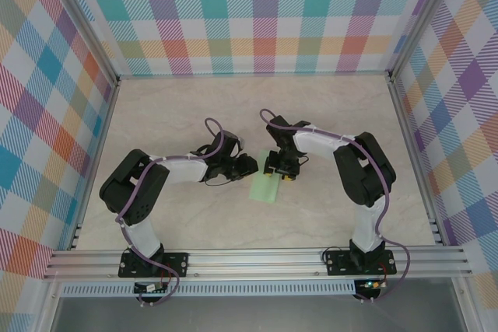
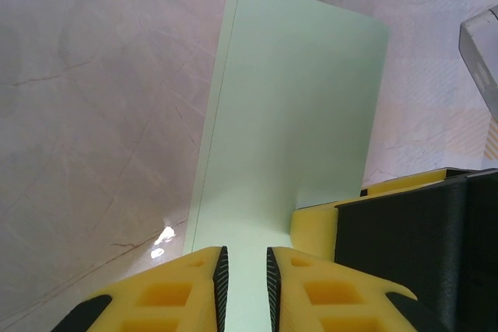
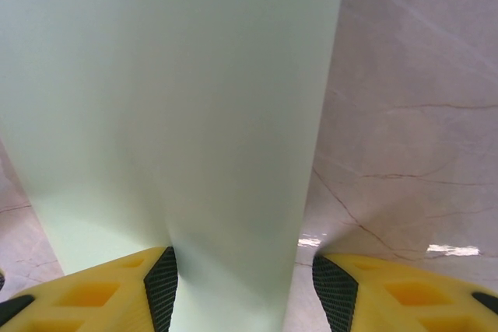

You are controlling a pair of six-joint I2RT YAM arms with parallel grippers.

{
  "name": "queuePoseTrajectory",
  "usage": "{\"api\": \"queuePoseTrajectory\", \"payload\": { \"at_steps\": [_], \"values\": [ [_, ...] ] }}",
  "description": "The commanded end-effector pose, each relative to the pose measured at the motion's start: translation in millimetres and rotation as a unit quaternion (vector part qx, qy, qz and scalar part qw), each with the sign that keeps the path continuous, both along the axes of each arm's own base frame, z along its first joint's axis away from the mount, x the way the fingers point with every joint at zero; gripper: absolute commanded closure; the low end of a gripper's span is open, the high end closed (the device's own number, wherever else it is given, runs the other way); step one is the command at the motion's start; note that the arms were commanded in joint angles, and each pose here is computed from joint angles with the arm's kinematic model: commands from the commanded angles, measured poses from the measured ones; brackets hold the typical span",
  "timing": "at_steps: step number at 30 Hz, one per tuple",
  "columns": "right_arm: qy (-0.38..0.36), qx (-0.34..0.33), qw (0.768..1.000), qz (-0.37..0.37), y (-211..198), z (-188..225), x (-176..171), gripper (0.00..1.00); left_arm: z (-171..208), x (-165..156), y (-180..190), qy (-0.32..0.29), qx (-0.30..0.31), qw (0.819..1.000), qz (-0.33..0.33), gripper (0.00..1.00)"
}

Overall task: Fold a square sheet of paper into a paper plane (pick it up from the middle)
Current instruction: Fold the square sheet of paper in half at the center of the table, then hold the square sheet of paper at the center of the table.

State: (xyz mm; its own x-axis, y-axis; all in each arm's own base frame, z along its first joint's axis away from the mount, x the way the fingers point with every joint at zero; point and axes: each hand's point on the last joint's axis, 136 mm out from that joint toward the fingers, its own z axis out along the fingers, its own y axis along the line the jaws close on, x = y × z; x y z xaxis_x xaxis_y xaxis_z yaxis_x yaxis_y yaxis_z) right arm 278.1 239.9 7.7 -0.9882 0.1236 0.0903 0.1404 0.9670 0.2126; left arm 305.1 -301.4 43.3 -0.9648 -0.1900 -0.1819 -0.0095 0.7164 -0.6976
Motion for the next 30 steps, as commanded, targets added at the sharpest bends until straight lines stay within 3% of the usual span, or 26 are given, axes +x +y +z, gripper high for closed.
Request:
{"api": "queuePoseTrajectory", "payload": {
  "at_steps": [1,30],
  "values": [
    [0.054,-0.067,0.996,0.016,-23.7,-63.2,-27.9,0.44,-1.1,-0.9,-6.5,0.003,0.0,1.0,-0.014,0.78],
    [0.068,-0.068,0.995,0.018,-20.9,-71.8,-29.3,0.41,-16.9,-7.4,-11.8,0.029,0.002,0.999,-0.028,0.87]
  ]
}}
